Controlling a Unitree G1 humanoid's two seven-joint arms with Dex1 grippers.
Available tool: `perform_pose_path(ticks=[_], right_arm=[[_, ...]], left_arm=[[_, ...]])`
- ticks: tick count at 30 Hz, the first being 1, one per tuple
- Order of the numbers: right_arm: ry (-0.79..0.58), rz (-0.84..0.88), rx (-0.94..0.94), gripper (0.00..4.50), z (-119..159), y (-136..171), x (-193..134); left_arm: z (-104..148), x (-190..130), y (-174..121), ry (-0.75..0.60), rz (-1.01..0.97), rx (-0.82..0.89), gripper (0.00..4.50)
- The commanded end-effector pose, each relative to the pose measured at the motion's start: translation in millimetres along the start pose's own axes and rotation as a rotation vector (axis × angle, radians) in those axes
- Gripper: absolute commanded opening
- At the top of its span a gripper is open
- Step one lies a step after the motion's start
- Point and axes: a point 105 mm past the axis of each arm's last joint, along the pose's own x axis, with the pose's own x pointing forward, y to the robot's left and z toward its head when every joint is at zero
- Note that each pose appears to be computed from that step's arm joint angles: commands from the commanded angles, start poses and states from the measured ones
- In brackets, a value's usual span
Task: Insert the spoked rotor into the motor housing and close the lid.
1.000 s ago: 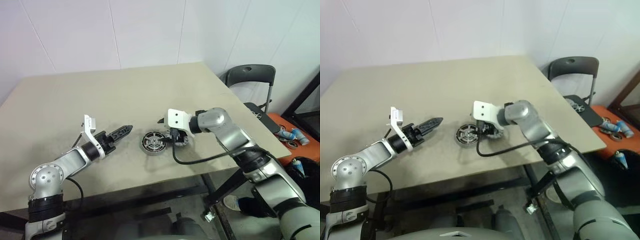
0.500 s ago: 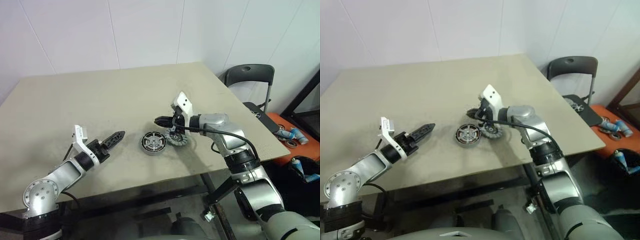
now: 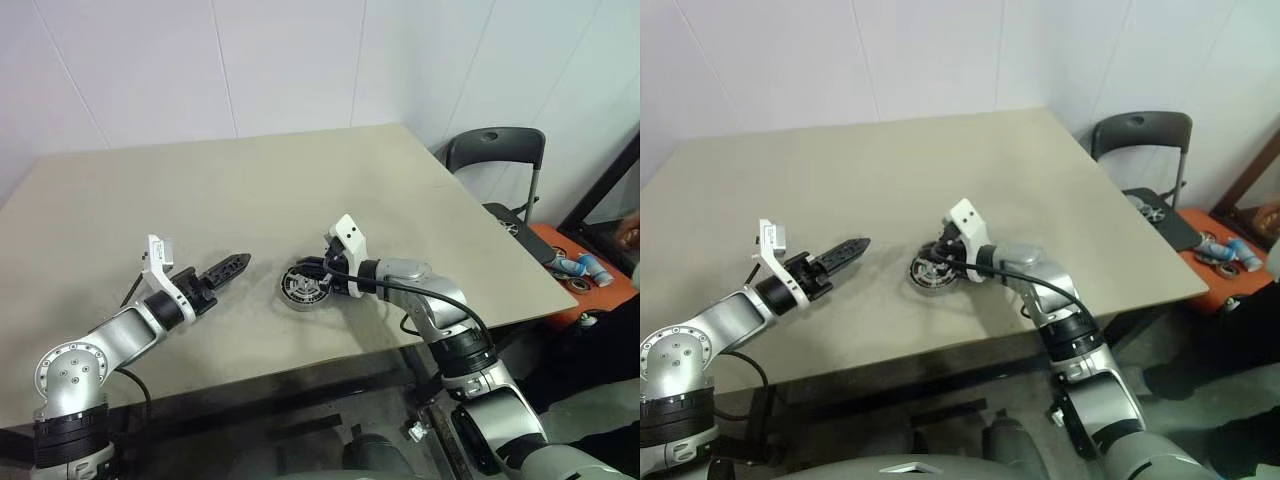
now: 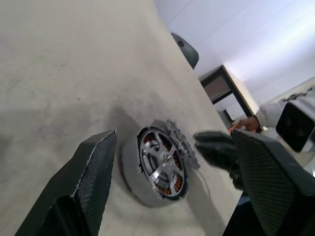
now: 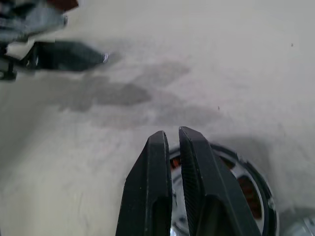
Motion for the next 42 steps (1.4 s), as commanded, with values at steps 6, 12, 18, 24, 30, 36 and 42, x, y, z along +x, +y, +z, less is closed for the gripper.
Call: perform_pose_path(ticks=[6,12,18,24,30,36,42], right_arm=[[0.142,-0.106,0.020,0.44,-56,-20,13],[0.089,-0.087,0.053,0.44,-45,-19,13],[-0.094,0.051,0.155,0.44,8,-6,-17],[-0.140,-0.067,0.197,0.44,17,-22,-65],[-0.203,-0.446,0.508,1.00,-28,-51,-123],[-0.223,-0.282,0.659,2.98,-27,-6,-119],[-0.297,-0.199,0.774,2.98,-24,3,-114]], left_arm=[[4,-4,-9,-0.008,-0.028,0.016,3.91],[6,-6,-7,-0.014,-0.021,0.019,3.91],[2,-3,-7,-0.006,-0.031,0.014,3.91],[1,2,-7,-0.002,-0.051,0.001,3.91],[-7,10,-1,0.013,-0.059,-0.029,3.91],[-12,19,-4,0.043,-0.087,-0.042,3.91],[-10,25,-6,0.061,-0.107,-0.033,3.91]])
